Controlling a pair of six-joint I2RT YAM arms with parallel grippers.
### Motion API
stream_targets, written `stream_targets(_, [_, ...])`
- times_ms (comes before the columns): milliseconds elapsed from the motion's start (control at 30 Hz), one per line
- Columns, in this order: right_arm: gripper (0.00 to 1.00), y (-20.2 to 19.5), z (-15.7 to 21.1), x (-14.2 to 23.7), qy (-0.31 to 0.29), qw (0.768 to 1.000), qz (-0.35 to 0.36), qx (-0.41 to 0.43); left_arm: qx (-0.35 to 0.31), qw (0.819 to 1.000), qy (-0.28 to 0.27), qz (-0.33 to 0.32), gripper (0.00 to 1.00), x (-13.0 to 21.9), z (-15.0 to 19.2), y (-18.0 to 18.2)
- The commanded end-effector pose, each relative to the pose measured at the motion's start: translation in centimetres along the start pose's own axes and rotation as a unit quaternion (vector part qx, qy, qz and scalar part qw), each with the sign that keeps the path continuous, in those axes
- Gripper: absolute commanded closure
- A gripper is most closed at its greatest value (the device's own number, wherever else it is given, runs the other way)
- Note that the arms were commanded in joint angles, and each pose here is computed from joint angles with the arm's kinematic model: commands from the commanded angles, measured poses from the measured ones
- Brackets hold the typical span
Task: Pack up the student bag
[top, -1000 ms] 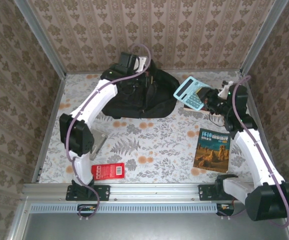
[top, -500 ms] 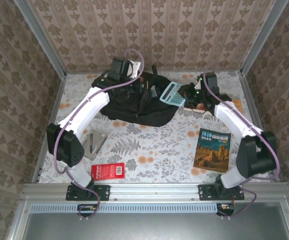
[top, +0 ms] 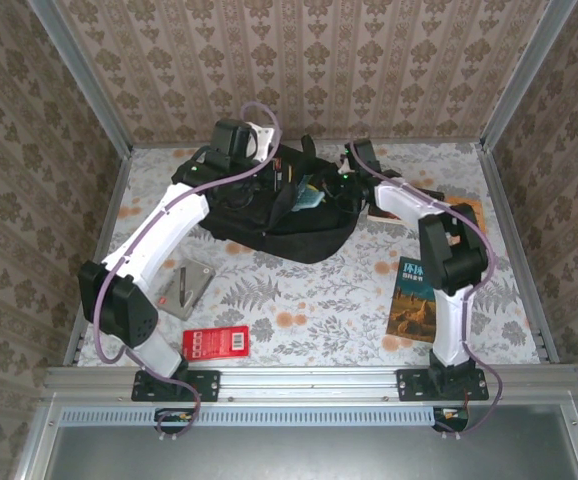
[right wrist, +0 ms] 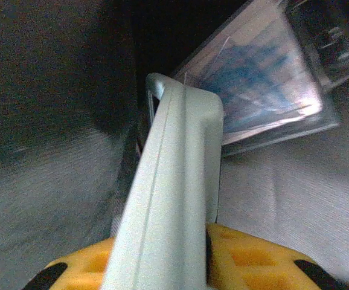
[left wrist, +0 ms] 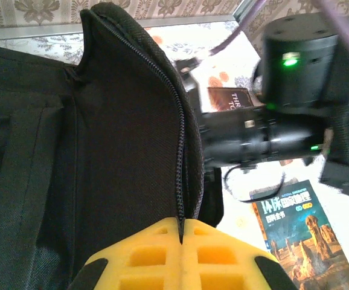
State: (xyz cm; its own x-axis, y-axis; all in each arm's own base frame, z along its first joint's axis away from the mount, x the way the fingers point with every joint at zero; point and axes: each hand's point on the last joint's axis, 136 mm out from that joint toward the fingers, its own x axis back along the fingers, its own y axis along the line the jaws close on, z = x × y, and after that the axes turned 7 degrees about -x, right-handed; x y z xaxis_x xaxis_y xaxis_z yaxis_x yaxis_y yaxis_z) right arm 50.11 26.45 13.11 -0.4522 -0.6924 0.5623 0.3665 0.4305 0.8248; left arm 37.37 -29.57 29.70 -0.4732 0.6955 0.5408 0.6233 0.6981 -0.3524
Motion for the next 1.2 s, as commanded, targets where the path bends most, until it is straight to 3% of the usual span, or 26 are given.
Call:
stream_targets(0, [0.71, 3.0, 1.9, -2.8, 0.037, 0.999, -0.039, 0.0, -0.008, 0.998, -0.051, 0.02, 1.0, 2.2, -2.7, -1.4])
stream_targets(167, [0.66, 4.8, 4.2, -7.8, 0.072, 0.995, -0.063, -0.008, -0.01, 0.998, -0.058, 0.016, 1.0, 2.5, -3.2, -1.3])
stream_targets(300, [0.43, 5.7, 5.1, -10.1, 0.081, 0.993, -0.081, -0.024, -0.007, 0.998, -0.053, 0.013, 1.0, 2.3, -2.8, -0.8])
stream_targets(433, [0.32, 6.8, 5.5, -9.5, 0.075, 0.994, -0.083, -0.008, -0.002, 0.999, -0.04, -0.004, 1.0, 2.1, -2.1, 0.2])
stream_targets(600, [0.3, 7.2, 5.9, -8.3, 0.071, 0.995, -0.074, 0.009, -0.006, 0.996, -0.024, -0.085, 0.55, 2.5, -1.3, 3.0])
stream_targets(700, [0.3, 7.3, 6.1, -7.9, 0.071, 0.995, -0.074, 0.012, -0.011, 0.994, -0.011, -0.105, 0.45, 2.3, -1.0, 3.8])
stream_targets(967, [0.29, 7.9, 7.1, -7.1, 0.082, 0.993, -0.088, 0.015, 0.007, 0.993, 0.025, -0.112, 0.4, 0.3, -0.3, 4.9])
stream_targets(1167, [0.28, 6.5, 6.7, -5.4, 0.062, 0.996, -0.057, 0.036, 0.017, 0.989, 0.025, -0.144, 0.39, 1.6, 0.6, 6.2])
